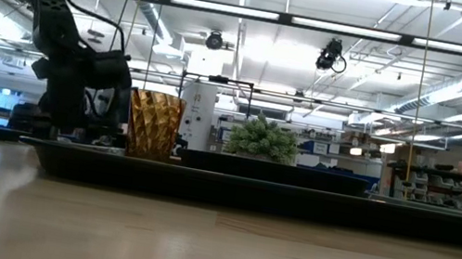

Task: Pick and place plate/cup/fork/spoon on tray
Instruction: Put the orange spoon on the black serving tray to the left of the black plate

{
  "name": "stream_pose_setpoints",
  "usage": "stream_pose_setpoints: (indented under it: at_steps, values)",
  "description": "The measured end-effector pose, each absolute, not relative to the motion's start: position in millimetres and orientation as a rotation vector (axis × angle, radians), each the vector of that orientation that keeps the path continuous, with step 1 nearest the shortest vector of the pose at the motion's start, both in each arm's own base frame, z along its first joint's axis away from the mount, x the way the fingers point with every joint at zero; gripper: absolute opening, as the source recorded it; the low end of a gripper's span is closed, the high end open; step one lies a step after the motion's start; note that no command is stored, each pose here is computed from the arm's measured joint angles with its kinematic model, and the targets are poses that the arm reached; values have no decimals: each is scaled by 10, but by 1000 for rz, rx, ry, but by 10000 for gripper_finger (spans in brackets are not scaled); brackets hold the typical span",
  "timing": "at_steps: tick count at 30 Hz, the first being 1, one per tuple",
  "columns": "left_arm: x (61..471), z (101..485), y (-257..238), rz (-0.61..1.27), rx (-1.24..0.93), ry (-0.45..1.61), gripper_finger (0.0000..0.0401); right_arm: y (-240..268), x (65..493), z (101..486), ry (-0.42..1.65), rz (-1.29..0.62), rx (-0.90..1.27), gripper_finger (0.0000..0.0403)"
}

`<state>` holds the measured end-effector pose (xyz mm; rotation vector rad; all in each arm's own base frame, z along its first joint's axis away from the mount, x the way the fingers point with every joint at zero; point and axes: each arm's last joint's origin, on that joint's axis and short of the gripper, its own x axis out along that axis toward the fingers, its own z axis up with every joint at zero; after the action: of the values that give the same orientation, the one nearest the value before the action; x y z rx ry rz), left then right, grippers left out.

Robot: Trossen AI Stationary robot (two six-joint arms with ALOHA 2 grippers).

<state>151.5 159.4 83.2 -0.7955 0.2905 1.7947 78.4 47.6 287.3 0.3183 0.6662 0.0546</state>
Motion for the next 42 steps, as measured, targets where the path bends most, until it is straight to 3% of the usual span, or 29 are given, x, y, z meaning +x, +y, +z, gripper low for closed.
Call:
stream_pose_setpoints:
  at_steps: [7, 18, 31, 42]
  values:
    - [1565, 820, 1526, 1797, -761, 282, 208, 446, 792, 2878, 612, -65, 372, 210]
    - [1567, 780, 1342, 1805, -707, 428, 132, 409, 756, 2825, 666, -134, 435, 210]
    - [1732, 751, 888, 1647, -570, 569, 68, 485, 890, 2766, 670, -264, 448, 202]
    - [1790, 773, 274, 1433, -475, 624, 76, 1023, 1542, 2672, 655, -131, 611, 169]
